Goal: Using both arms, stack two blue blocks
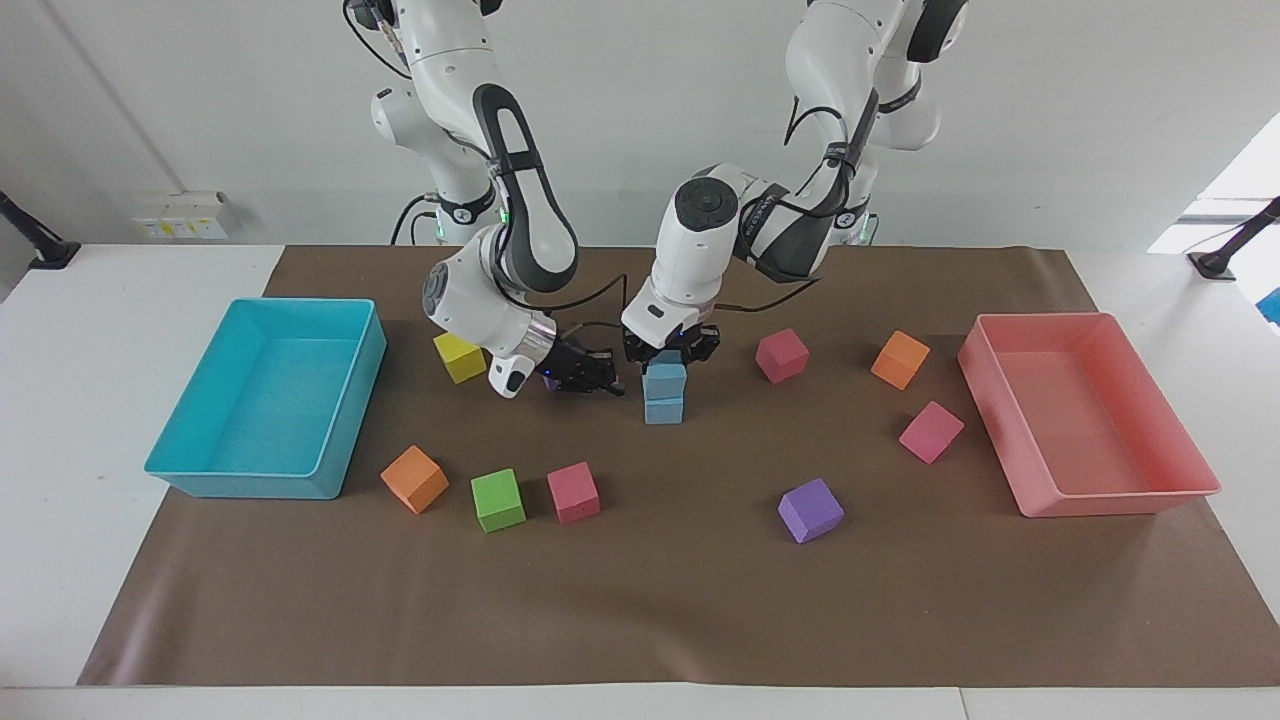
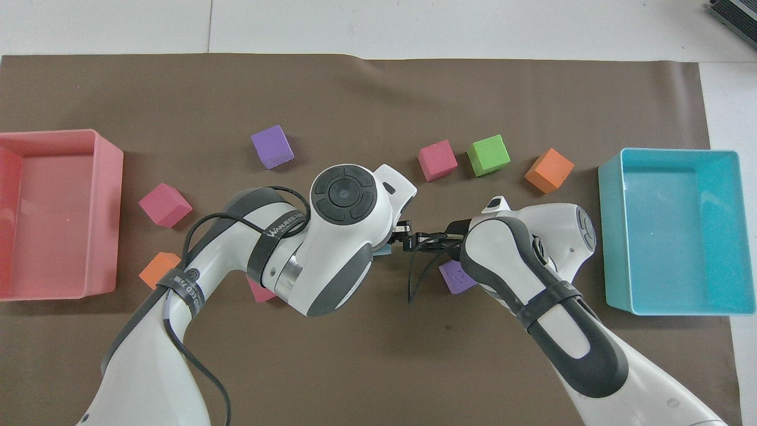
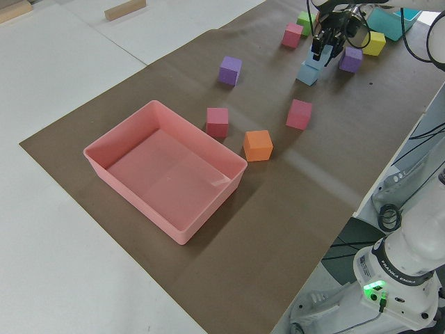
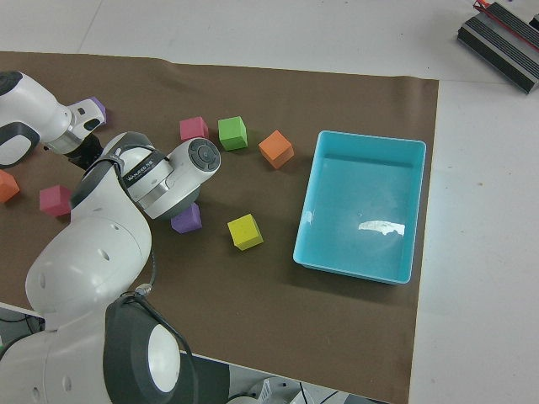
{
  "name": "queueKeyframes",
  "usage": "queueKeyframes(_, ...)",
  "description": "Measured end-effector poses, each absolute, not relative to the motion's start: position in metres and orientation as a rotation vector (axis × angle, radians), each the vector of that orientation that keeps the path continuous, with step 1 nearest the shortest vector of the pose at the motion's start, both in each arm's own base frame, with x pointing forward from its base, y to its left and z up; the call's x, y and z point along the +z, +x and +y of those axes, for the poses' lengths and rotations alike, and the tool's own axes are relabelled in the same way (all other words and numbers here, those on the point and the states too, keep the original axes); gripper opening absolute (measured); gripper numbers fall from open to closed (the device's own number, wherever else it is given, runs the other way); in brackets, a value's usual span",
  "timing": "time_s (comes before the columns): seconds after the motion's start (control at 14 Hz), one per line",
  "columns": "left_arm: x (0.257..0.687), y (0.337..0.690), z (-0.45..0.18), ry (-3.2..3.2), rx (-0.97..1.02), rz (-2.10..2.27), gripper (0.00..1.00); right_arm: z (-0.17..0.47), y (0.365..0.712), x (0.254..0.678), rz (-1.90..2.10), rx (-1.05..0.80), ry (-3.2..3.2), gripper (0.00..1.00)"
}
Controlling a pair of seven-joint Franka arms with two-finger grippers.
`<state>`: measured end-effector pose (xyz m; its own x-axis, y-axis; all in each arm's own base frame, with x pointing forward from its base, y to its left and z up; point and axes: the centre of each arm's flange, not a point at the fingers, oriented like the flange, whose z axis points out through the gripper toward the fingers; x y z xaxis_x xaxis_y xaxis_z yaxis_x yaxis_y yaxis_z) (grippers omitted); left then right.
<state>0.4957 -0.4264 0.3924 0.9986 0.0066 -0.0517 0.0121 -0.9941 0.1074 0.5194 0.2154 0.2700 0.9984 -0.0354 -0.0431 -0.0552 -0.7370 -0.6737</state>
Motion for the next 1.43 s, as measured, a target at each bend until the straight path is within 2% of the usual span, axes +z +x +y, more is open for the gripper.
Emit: queueKeyframes(1.43, 0.3872, 0.5035, -0.4255, 3.017, -0.047, 0.035, 0.57, 0.2139, 0.5200, 0.2700, 0.065, 0.034, -2.400, 0.01)
